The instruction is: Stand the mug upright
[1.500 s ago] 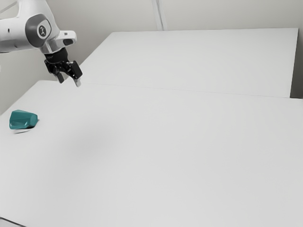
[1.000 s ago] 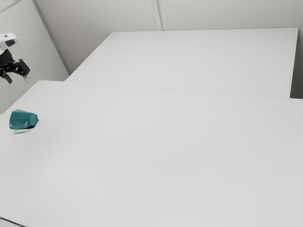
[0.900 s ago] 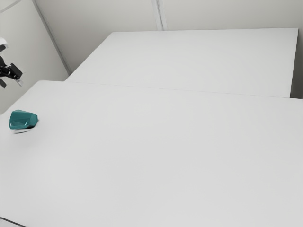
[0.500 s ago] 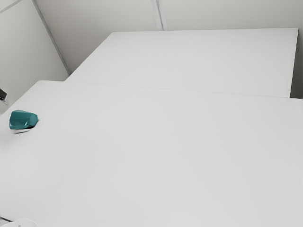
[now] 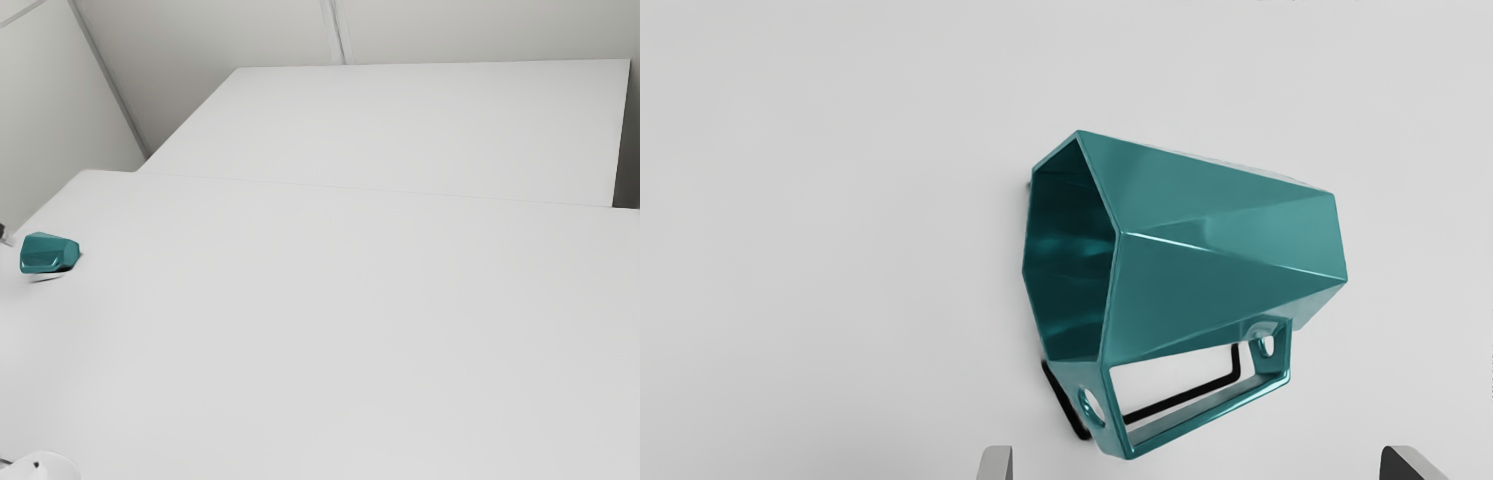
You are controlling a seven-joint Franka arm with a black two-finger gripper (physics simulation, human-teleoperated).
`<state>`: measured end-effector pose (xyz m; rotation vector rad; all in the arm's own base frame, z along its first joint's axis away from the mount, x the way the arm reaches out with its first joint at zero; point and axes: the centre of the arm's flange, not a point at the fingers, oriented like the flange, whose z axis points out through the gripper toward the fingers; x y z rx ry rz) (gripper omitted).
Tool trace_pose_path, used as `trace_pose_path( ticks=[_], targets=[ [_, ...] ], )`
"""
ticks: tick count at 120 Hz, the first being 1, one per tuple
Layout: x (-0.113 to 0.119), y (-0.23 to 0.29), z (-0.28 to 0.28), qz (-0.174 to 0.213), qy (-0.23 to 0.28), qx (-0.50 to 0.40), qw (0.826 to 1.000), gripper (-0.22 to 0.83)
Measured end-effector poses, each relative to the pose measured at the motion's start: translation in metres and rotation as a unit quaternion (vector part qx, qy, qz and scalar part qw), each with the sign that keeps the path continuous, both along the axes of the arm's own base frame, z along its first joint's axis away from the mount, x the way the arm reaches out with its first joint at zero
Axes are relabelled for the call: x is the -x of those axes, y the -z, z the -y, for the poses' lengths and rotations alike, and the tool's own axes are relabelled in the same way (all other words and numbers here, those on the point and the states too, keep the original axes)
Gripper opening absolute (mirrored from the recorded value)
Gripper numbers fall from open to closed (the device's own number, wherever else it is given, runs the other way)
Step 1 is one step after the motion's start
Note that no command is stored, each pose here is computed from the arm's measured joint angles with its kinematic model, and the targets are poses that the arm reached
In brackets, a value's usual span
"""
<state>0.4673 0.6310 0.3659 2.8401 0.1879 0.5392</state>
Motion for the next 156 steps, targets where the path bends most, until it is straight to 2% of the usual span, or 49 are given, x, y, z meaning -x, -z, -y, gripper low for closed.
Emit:
trace_pose_path(
  ticks=[35, 56, 108, 129, 142, 156],
  targets=[
    [0.01, 0.033, -0.009, 0.047, 0.001, 0.049, 0.998, 0.62],
    [0.005, 0.048, -0.007, 0.077, 0.007, 0.077, 0.994, 0.61],
    [-0.005, 0.054, -0.01, 0.115, 0.015, 0.073, 0.991, 0.62],
    [-0.017, 0.064, -0.003, 0.133, 0.025, 0.081, 0.987, 0.6],
    [-0.02, 0.07, -0.001, 0.138, 0.027, 0.084, 0.986, 0.55],
    [-0.022, 0.07, 0.0, 0.144, 0.029, 0.083, 0.986, 0.39]
  ],
)
